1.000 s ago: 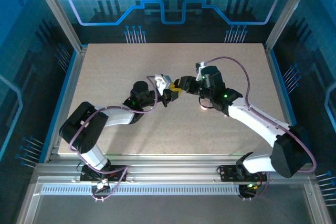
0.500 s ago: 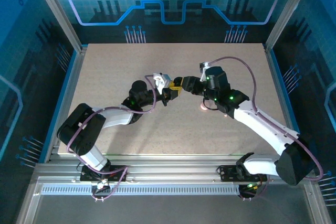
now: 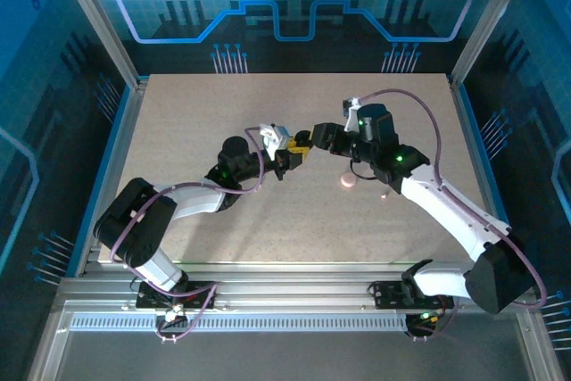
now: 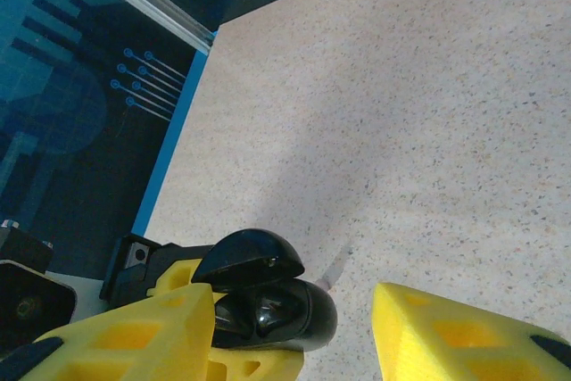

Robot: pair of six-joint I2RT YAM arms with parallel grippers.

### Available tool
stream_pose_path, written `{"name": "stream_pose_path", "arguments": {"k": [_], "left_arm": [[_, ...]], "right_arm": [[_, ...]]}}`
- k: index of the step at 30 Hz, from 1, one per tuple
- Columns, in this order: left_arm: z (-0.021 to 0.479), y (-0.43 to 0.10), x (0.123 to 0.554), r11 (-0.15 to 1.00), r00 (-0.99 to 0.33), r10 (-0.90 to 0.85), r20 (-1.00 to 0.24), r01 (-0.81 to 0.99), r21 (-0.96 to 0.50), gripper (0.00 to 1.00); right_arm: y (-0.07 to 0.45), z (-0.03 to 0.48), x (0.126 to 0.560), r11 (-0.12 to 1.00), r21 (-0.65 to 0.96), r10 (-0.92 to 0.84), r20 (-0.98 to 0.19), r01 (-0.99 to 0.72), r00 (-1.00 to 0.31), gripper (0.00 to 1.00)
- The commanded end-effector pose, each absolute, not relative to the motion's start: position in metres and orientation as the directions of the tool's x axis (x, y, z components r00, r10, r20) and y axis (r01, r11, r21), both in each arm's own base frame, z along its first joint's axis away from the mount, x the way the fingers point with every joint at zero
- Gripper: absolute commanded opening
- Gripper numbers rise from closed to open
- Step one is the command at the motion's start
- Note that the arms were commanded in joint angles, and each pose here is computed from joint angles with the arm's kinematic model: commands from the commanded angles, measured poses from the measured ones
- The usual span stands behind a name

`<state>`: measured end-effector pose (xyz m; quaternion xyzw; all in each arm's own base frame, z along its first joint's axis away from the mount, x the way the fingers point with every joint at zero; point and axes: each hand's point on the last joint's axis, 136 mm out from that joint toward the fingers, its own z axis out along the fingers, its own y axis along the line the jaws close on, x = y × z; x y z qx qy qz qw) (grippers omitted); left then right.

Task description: Insert the wireless bluetooth earbuds into the charging case

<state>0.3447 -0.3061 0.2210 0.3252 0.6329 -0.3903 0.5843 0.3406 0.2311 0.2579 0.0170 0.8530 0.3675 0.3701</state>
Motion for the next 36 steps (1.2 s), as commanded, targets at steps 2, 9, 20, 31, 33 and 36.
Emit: {"name": "stream_pose_path", "arguments": {"k": [2,9,20,31,33,36], "left_arm": [[0.232,-0.308,0.333,0.448,-0.061,-0.046,-0.997,0.891,-0.075,0.19],[0.238,-0.309,0.329,0.428,-0.050,-0.054,-0.997,0.901,-0.069,0.19],[0.245,-0.311,0.320,0.390,-0.047,-0.062,-0.997,0.918,-0.068,0.19],[0.257,-0.315,0.290,0.256,-0.042,-0.022,-0.999,0.966,-0.046,0.19],[0.259,-0.314,0.284,0.230,-0.028,-0.013,-1.000,0.973,-0.031,0.19],[0.265,-0.314,0.274,0.189,-0.010,0.001,-1.000,0.982,-0.010,0.19]], "right_arm": [[0.235,0.259,0.342,0.720,0.645,0.280,-0.606,-0.255,-0.744,0.50],[0.229,0.240,0.344,0.758,0.623,0.272,-0.572,-0.193,-0.774,0.49],[0.220,0.255,0.338,0.764,0.583,0.231,-0.648,-0.278,-0.725,0.49],[0.208,0.306,0.294,0.585,0.395,-0.023,-0.865,-0.708,-0.502,0.61],[0.210,0.308,0.279,0.530,0.295,-0.104,-0.908,-0.795,-0.406,0.64],[0.208,0.312,0.259,0.464,0.135,-0.195,-0.949,-0.876,-0.250,0.66]]}}
